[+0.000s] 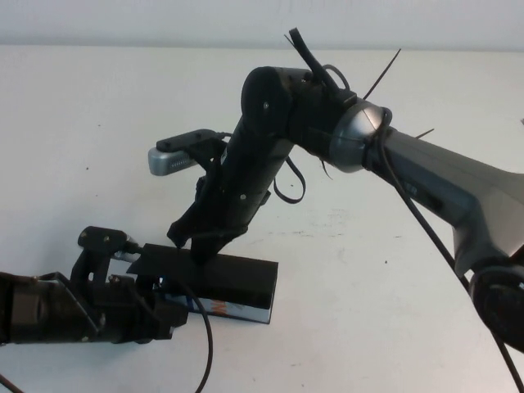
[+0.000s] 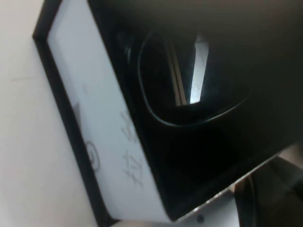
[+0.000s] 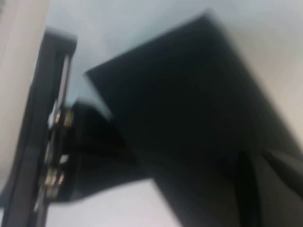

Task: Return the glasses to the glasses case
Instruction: Close the glasses case

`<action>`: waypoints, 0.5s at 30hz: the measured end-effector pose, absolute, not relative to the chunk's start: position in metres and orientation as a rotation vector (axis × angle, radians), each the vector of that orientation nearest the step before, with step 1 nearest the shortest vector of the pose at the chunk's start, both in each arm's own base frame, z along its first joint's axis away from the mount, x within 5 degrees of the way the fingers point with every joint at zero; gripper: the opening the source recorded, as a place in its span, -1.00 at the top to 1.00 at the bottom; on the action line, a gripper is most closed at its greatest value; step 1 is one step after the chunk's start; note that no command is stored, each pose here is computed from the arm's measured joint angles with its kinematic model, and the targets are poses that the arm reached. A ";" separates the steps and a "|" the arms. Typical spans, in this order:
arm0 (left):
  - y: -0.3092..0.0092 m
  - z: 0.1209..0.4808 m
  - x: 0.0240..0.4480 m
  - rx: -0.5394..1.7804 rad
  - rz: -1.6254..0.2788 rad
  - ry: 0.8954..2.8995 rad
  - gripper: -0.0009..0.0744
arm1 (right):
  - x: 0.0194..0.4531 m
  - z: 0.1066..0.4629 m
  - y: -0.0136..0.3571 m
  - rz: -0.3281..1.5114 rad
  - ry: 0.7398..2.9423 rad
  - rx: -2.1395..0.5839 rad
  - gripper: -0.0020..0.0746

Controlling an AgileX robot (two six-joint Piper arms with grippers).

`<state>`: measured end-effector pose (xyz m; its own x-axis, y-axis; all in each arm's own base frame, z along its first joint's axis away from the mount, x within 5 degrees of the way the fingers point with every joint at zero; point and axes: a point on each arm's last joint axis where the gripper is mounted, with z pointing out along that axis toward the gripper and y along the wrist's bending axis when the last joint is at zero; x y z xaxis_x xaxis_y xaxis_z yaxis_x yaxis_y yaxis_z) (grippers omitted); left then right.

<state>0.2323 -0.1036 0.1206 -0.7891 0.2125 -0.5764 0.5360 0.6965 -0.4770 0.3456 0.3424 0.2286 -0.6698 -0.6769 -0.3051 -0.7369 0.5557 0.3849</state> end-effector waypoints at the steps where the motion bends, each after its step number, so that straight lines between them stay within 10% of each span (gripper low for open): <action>1: -0.104 0.121 0.232 0.575 -0.893 2.420 0.98 | 0.341 0.228 0.342 0.737 2.674 -1.224 0.98; 15: -0.104 0.120 0.231 0.540 -0.920 2.450 0.98 | 0.328 0.207 0.330 0.681 2.772 -1.233 0.98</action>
<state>0.2309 -0.1040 0.1199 -0.8145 0.1951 -0.5464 0.5065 0.6984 -0.5057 0.3283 0.3302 0.2072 -0.6852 -0.6997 -0.2022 -0.7137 0.5897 0.3780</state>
